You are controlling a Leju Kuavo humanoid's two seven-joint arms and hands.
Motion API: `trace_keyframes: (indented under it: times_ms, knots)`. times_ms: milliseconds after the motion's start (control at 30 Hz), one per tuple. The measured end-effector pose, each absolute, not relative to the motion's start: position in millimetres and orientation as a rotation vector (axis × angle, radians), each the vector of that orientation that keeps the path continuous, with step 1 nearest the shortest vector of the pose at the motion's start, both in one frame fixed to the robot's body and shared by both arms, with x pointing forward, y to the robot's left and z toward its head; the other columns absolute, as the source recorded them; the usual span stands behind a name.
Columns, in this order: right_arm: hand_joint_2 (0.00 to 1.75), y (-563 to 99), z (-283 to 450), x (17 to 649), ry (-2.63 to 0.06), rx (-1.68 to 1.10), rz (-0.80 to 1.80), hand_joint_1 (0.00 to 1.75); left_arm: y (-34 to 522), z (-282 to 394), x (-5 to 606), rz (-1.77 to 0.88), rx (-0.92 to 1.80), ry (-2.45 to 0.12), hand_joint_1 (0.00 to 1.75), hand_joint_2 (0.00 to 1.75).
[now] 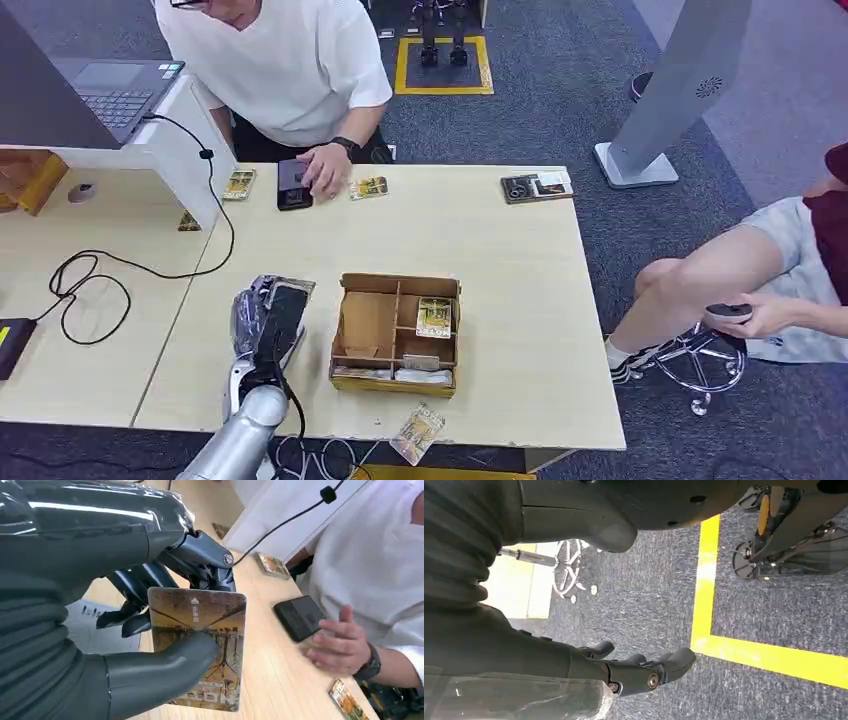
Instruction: Pass the card to the sensor for recognition and then transmit it.
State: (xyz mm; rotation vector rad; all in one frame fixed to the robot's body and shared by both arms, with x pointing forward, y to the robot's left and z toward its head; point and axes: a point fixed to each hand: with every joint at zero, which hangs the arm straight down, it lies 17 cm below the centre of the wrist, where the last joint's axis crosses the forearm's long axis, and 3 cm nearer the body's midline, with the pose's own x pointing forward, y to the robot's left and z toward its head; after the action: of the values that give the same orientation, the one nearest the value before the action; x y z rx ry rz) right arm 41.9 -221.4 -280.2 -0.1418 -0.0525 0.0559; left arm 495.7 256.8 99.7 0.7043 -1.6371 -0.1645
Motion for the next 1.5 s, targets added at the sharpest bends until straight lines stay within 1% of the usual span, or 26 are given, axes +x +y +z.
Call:
trace_keyframes:
  times_ms: [200, 500, 1000, 1367, 1500]
  knots:
    - [1.75, -221, -280, 42, -0.052, -0.140, 0.059, 0.00, 263, 98, 493, -0.205, 0.765, -1.623, 1.75, 1.75]
    - [1.75, -219, -280, 42, -0.050, -0.130, 0.067, 0.00, 267, 88, 488, -0.333, 0.893, -1.549, 1.75, 1.75]
    - [1.75, -219, -280, 42, -0.051, -0.130, 0.078, 0.00, 277, 65, 484, -0.372, 0.938, -1.428, 1.75, 1.75]
    - [1.75, -219, -280, 43, -0.055, -0.132, 0.080, 0.00, 276, 60, 476, -0.549, 1.075, -1.402, 1.75, 1.75]
    - [1.75, -219, -280, 44, -0.061, -0.132, 0.080, 0.00, 279, 58, 474, -0.549, 1.086, -1.393, 1.75, 1.75]
